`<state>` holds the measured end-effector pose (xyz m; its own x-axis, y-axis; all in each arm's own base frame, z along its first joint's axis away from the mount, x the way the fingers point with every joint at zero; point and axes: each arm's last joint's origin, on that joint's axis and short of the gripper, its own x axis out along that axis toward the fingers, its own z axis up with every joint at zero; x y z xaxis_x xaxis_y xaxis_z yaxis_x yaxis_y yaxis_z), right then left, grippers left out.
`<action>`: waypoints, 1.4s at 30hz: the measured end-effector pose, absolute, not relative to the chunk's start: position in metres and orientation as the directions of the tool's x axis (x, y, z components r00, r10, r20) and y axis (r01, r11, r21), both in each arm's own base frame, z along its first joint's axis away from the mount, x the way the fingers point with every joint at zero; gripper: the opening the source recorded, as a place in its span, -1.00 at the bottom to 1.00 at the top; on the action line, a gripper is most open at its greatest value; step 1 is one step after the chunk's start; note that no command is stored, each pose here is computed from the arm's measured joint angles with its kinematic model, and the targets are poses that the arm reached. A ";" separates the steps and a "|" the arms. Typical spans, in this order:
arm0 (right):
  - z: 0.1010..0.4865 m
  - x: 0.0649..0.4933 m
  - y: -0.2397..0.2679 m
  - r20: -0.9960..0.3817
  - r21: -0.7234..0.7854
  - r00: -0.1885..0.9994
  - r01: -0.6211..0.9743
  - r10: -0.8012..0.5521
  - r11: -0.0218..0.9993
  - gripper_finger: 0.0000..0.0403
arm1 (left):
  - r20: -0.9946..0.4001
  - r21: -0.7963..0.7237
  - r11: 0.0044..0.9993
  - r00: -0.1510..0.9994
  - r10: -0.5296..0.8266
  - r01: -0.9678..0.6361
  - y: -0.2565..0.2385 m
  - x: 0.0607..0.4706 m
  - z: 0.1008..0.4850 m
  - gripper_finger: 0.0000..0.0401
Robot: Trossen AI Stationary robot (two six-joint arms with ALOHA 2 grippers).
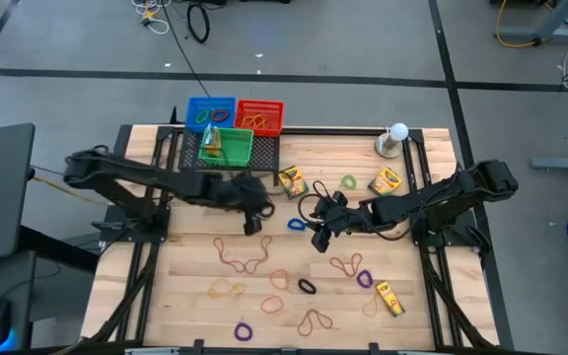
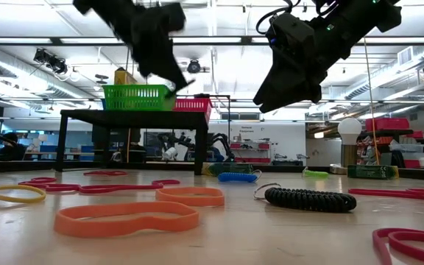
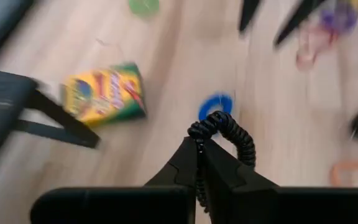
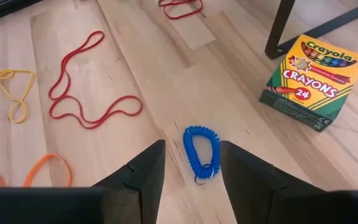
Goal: Pick & Place Office Desk Supplies
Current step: Put the black spring keychain into the blue bin
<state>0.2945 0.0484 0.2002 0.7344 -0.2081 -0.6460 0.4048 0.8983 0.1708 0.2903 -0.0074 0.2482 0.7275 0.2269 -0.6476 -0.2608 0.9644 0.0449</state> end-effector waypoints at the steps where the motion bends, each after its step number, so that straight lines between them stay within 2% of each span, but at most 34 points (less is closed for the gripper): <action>1: 0.200 0.294 0.048 -0.646 0.171 0.734 0.405 -0.208 0.898 -0.19 | -0.617 0.034 0.958 0.748 0.244 -0.285 -0.006 0.285 0.258 -0.95; 7: 0.200 0.295 0.048 -0.644 0.172 0.736 0.404 -0.207 0.898 -0.19 | -0.432 -0.042 0.896 0.816 0.383 -0.443 0.019 0.261 0.319 -0.95; 11: 0.201 0.295 0.047 -0.639 0.165 0.738 0.407 -0.217 0.898 -0.19 | -0.327 -0.092 0.846 0.819 0.472 -0.525 0.046 0.252 0.363 -0.95; 15: 0.201 0.296 0.044 -0.639 0.158 0.736 0.412 -0.225 0.897 -0.19 | -0.291 -0.109 0.770 0.760 0.581 -0.629 0.083 0.238 0.398 -0.95; 19: 0.201 0.296 0.043 -0.638 0.155 0.735 0.416 -0.230 0.896 -0.19 | -0.332 -0.075 0.656 0.639 0.694 -0.751 0.119 0.215 0.417 -0.95; 23: 0.201 0.296 0.043 -0.638 0.155 0.735 0.415 -0.230 0.896 -0.19 | -0.383 -0.080 0.584 0.566 0.730 -0.808 0.149 0.190 0.417 -0.95; 28: 0.201 0.296 0.043 -0.638 0.155 0.735 0.415 -0.230 0.896 -0.19 | -0.528 -0.065 0.488 0.445 0.723 -0.870 0.189 0.170 0.396 -0.95; 31: 0.201 0.296 0.043 -0.638 0.150 0.735 0.412 -0.230 0.899 -0.19 | -0.571 -0.064 0.450 0.402 0.716 -0.891 0.211 0.166 0.384 -0.94; 42: 0.201 0.296 0.043 -0.637 0.140 0.734 0.407 -0.233 0.902 -0.19 | -0.693 -0.116 0.437 0.388 0.607 -0.892 0.255 0.169 0.344 -0.94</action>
<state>0.2957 0.0429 0.2008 0.7345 -0.2330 -0.6374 0.4075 0.9025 0.1396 0.1689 0.2545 0.3445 0.3881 0.6074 -0.6932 -0.8919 0.4370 -0.1164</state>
